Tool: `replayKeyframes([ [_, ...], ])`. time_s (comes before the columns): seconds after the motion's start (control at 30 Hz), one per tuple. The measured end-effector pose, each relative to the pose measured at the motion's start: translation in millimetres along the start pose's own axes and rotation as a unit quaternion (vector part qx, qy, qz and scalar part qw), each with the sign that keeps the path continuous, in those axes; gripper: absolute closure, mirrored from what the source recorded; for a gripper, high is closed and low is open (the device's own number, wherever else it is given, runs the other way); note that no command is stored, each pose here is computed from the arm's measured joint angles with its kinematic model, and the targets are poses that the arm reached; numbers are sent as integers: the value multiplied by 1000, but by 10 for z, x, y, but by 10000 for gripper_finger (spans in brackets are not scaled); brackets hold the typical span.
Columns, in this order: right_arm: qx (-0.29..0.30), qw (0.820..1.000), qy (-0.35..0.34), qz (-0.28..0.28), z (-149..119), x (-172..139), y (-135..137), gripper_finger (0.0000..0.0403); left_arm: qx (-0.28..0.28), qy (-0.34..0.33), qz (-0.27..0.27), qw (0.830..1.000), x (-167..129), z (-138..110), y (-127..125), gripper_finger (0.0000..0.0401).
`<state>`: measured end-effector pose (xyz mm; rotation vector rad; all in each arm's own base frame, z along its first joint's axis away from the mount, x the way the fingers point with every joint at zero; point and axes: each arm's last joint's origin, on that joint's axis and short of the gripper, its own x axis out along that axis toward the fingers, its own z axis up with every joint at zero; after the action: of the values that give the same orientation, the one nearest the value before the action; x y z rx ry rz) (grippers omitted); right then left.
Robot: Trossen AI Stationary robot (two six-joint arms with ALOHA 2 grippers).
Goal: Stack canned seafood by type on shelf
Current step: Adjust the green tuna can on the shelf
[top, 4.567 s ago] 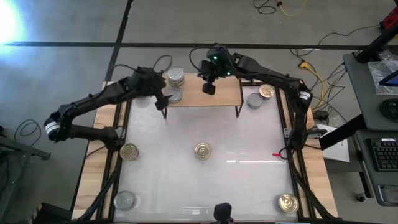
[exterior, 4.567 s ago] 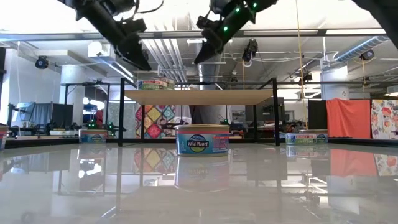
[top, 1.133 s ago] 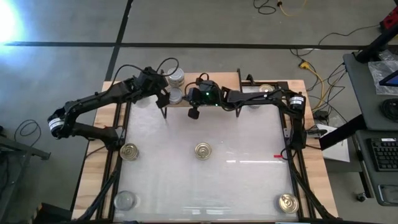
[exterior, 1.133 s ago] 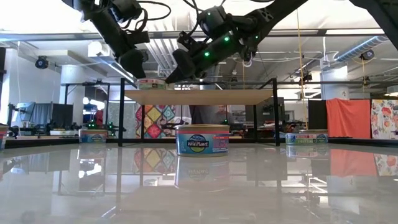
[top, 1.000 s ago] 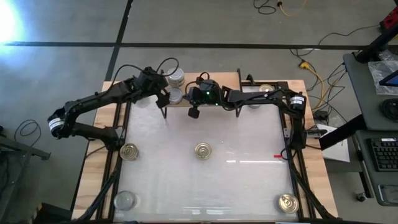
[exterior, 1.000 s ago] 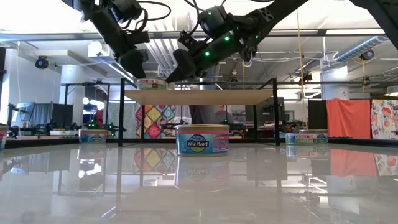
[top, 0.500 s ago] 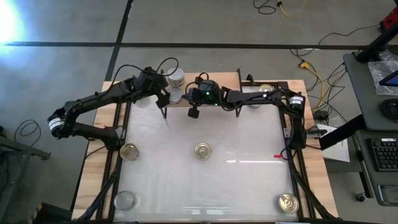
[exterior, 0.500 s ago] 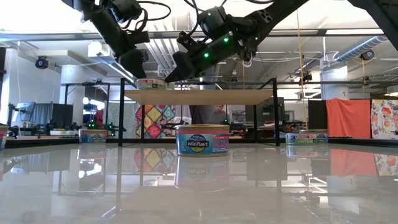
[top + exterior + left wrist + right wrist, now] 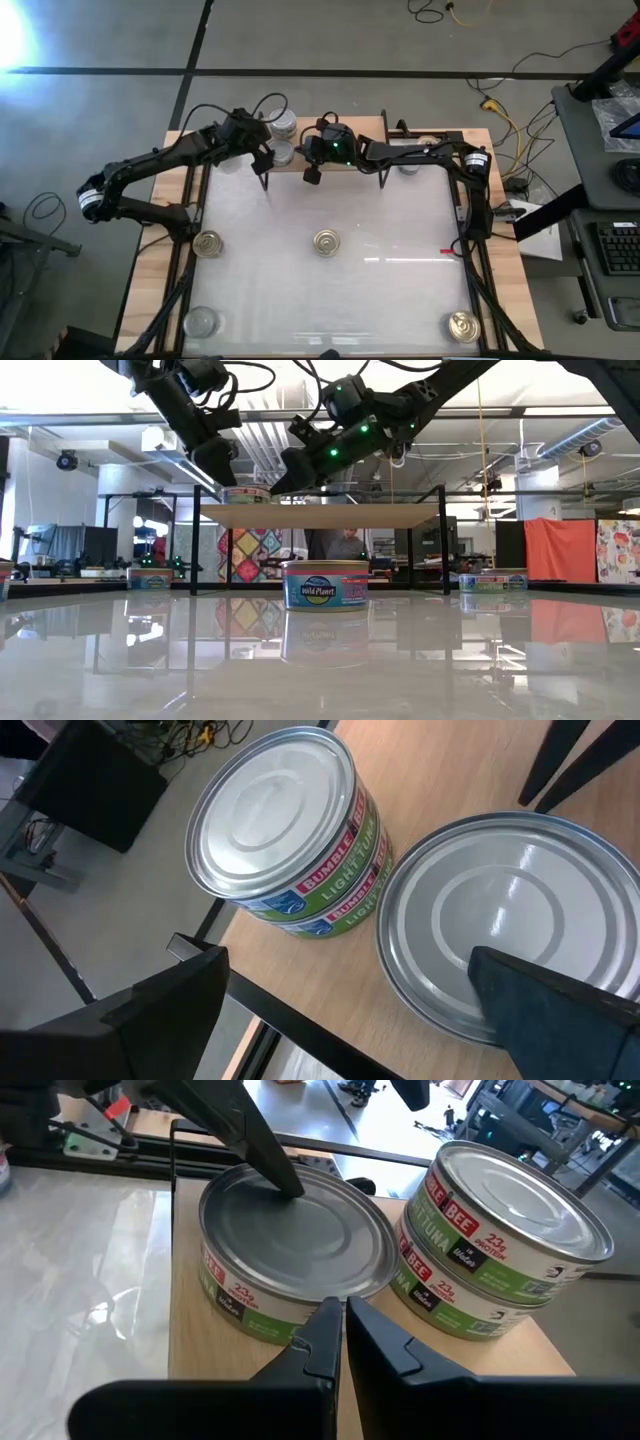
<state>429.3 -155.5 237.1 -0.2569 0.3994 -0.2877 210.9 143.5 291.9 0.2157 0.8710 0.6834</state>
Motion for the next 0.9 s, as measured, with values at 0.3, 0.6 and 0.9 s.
replayKeyframes([
  [0.3,-9,1000,-3,-1,48,-46,-14,390,-2,-11,4,1000,7,23,6,1],
  [0.6,-14,1000,-16,-3,133,-115,-37,390,6,-12,5,1000,143,62,-24,1],
  [0.9,-13,1000,12,4,66,-105,-33,390,14,-20,8,1000,154,77,-20,1],
])
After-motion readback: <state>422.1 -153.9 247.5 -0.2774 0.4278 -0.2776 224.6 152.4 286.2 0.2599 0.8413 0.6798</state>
